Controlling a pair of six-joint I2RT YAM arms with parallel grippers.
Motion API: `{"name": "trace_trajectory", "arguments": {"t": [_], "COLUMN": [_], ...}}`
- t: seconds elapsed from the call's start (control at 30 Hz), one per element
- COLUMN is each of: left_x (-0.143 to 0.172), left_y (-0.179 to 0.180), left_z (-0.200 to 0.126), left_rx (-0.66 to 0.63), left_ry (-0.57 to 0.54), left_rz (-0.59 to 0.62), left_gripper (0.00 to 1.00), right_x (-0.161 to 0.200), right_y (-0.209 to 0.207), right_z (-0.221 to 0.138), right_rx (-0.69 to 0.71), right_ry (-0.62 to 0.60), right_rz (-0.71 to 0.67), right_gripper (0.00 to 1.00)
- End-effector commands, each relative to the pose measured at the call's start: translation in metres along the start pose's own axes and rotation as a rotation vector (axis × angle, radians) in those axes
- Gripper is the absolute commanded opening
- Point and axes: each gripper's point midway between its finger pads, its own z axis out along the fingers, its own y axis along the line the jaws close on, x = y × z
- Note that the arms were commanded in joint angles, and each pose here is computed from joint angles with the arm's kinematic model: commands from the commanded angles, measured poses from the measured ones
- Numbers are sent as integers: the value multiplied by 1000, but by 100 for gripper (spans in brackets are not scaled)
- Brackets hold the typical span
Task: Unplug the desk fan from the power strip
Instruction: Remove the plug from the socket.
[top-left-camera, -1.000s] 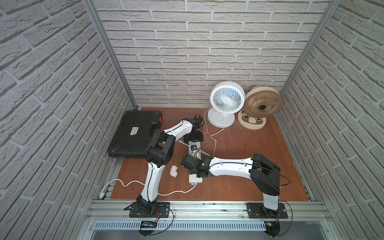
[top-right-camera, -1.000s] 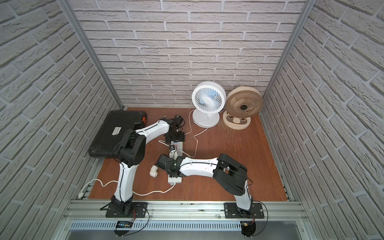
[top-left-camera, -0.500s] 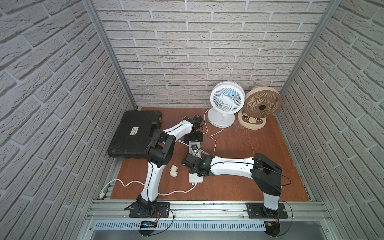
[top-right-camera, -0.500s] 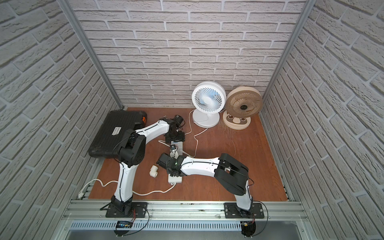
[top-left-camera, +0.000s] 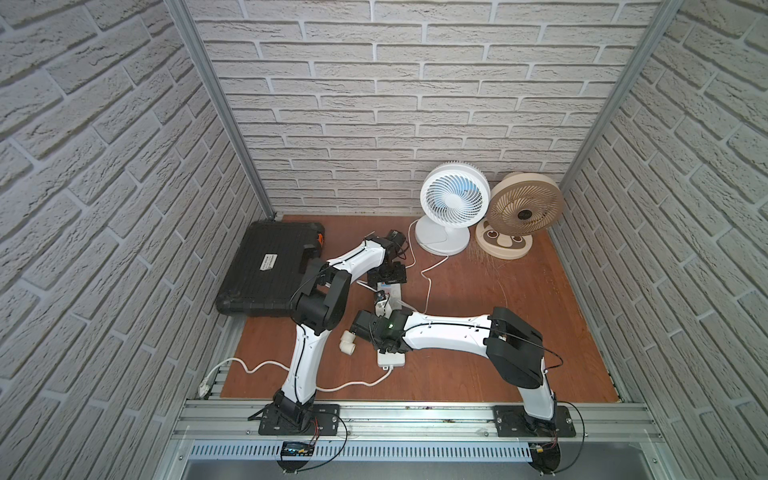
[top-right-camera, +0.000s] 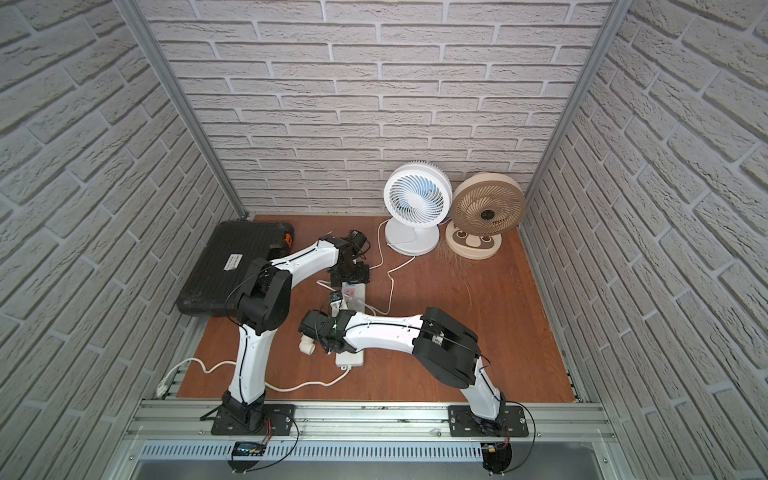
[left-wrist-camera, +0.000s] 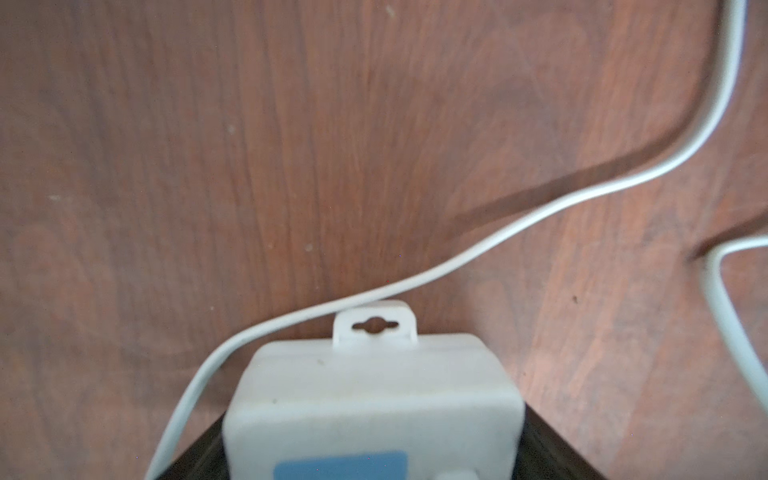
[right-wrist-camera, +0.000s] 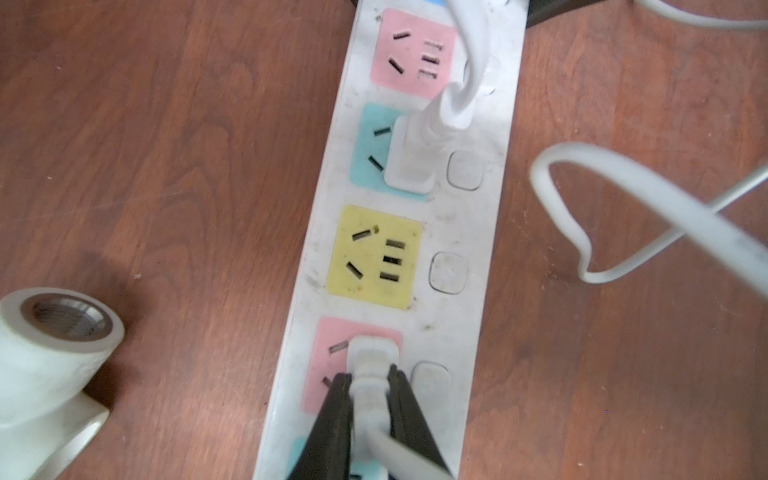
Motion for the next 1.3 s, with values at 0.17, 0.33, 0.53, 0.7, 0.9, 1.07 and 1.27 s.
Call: {"name": "trace_trajectory", "arguments": {"t": [0.17, 0.33, 0.53, 0.7, 0.9, 1.07, 1.27], "left_x": [40, 41, 41, 43, 43, 44, 44], "left_y": [41, 42, 40, 40, 40, 39, 38], "left_z": [34, 34, 33, 34, 35, 38, 39], "left_rx": [-140, -139, -129, -128, -125, -121, -119], "left_ry": [161, 161, 158, 163, 164, 169, 171], "left_rz": [-14, -13, -14, -12, -14, -15, -15], "left_gripper": [0, 0, 0, 0, 0, 0, 0], "right_x": [-12, -11, -3, -2, -6, -9, -10], "right_y": [1, -2, -5, -6, -8, -6, -3], "right_z": [-8, -12, -8, -7, -6, -7, -3], "right_rx": [-36, -132, -245, -242, -182, -109, -3], "right_ry": [-55, -53, -15, -5, -11, -19, -19], "right_rz": [14, 88, 187, 192, 157, 84, 4], "right_gripper": [3, 3, 3, 3, 2, 3, 3]}}
